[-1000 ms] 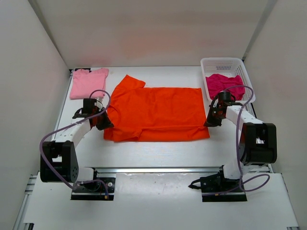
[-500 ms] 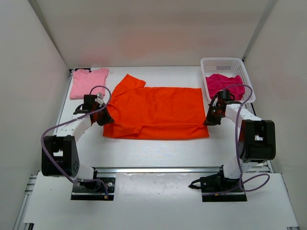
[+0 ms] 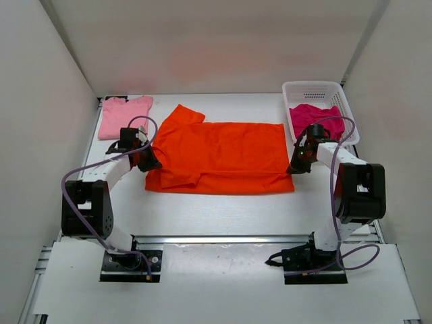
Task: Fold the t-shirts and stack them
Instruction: Fold the flattened tshirt in 1/3 of the way
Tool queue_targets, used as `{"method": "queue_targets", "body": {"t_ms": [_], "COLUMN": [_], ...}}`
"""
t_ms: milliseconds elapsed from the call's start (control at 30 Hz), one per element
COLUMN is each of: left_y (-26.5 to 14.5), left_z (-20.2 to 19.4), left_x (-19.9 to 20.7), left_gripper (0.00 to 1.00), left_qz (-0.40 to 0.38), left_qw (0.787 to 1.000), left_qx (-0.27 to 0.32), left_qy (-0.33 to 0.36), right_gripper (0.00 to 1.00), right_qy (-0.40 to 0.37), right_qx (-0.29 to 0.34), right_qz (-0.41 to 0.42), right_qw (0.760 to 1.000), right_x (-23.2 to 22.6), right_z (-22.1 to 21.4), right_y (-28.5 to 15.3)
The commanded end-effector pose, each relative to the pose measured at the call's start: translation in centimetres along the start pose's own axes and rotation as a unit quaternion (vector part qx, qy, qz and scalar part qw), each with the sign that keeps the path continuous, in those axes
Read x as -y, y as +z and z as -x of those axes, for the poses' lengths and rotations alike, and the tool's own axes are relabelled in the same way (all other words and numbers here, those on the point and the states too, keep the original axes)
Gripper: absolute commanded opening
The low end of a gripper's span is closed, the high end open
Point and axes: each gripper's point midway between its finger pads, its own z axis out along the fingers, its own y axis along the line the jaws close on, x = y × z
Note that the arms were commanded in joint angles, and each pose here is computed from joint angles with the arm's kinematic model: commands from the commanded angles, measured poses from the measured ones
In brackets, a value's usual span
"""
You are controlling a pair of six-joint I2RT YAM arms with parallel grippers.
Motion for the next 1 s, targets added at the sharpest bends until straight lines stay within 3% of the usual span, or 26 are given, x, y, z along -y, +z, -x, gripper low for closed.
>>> {"method": "queue_targets", "body": {"t_ms": [0,167,200,233,267,333,400,600,733,967], "left_y": [0.0,1.1,1.1,1.0,0.6,0.1,-0.7,-2.2,-2.0,1.2], "left_z": [2.0,2.9,3.2,4.1,4.8,6.0,6.7,7.4,5.9,2.8], "left_x": [0.9,1.0,1.3,1.8,2.6,3.4,3.9,4.1,5.5,8.0], "left_gripper": [0.06,0.13,0.16,0.3,0.43,0.52,0.58,0.61,0.58,0.58], "left_qz": [-0.007,-0.012,-0.015,-0.024,-0.04,-0.054,-0.065,-0.073,-0.067,-0.048], "left_qw": [1.0,1.0,0.999,0.999,0.998,0.996,0.994,0.991,0.993,0.995], "left_qx": [0.025,0.026,0.031,0.041,0.049,0.071,0.089,0.109,0.095,0.063], "left_qy": [0.006,-0.006,-0.007,-0.01,-0.013,-0.016,-0.02,-0.016,0.014,0.058], "right_gripper": [0.0,0.07,0.15,0.27,0.32,0.44,0.46,0.45,0.13,0.21], "right_qy": [-0.009,-0.041,-0.04,-0.044,-0.046,-0.056,-0.064,-0.07,-0.078,-0.078], "right_qx": [0.02,0.052,0.054,0.064,0.069,0.082,0.102,0.144,0.159,0.122], "right_qz": [0.008,0.014,0.009,0.004,-0.008,-0.015,-0.034,-0.018,0.022,0.076], "right_qw": [1.0,0.998,0.998,0.997,0.997,0.995,0.992,0.987,0.984,0.987], "right_x": [-0.4,-1.7,-1.6,-1.9,-1.6,-2.2,-2.3,-3.4,-5.4,-8.2], "right_z": [1.9,3.6,3.6,4.2,4.4,4.8,5.1,5.1,4.5,2.9], "right_y": [-0.1,-0.8,-0.8,-1.2,-1.7,-2.5,-4.1,-7.0,-7.3,-3.4]}}
